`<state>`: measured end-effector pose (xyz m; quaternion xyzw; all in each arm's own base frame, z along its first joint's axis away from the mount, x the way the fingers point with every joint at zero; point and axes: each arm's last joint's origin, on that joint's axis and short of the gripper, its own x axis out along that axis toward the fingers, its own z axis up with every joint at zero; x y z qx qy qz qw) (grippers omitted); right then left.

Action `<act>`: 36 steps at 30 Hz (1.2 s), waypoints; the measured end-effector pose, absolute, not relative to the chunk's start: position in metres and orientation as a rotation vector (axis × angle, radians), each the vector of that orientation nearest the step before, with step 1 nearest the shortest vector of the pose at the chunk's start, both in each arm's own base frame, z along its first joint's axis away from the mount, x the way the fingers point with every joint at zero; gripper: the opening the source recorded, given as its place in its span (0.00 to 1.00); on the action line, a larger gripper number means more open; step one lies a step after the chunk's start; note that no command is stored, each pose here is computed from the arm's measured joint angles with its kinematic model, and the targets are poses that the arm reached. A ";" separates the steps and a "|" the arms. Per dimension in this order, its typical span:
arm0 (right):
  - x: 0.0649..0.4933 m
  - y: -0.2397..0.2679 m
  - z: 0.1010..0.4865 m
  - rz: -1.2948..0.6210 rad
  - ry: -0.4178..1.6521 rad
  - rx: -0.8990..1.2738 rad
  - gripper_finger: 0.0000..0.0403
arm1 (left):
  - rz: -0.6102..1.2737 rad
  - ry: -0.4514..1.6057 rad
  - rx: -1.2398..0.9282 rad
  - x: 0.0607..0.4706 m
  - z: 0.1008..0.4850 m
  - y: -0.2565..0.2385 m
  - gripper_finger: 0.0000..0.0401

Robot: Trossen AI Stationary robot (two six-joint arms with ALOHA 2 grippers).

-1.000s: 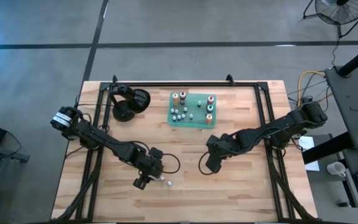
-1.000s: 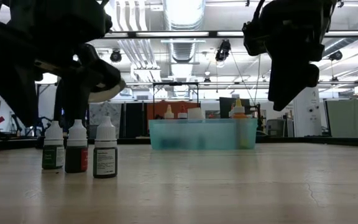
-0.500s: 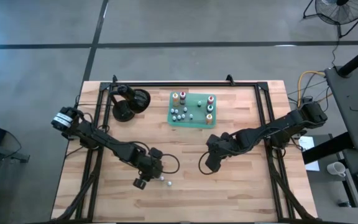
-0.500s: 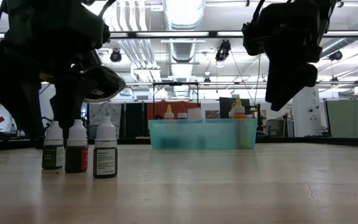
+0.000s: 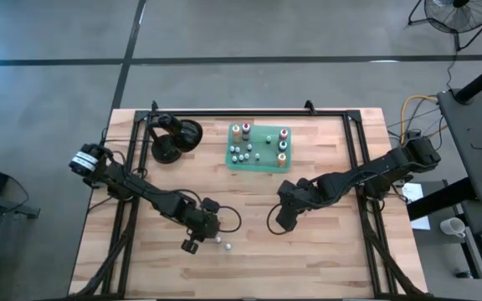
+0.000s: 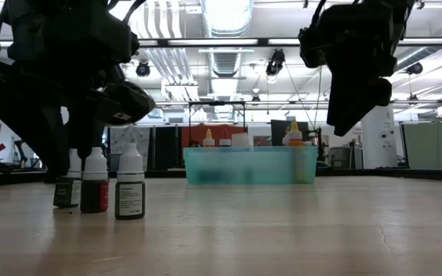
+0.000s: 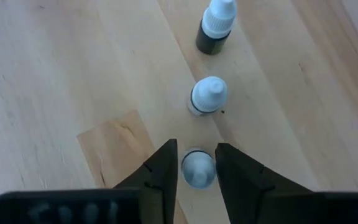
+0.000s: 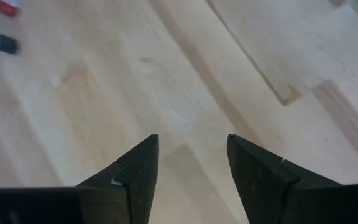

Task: Pick & Place food coloring
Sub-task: Put the small black food coloring bottle into the green bin

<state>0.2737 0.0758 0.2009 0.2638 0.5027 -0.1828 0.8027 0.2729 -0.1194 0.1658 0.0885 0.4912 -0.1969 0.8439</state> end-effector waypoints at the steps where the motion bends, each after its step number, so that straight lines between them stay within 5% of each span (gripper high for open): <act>1: 0.275 0.078 0.203 -0.379 1.075 0.569 0.45 | -0.415 1.036 0.187 0.273 0.165 -0.119 0.19; 9: 0.278 0.091 0.233 -0.326 1.076 0.495 0.43 | -0.409 1.032 0.190 0.273 0.165 -0.119 0.09; 22: 0.250 0.127 0.319 -0.467 1.017 0.383 0.36 | -0.334 1.051 0.198 0.268 0.171 -0.115 0.09; 36: 0.217 0.170 0.309 -0.552 1.083 0.701 0.32 | -0.097 0.880 0.048 0.257 0.231 -0.091 0.09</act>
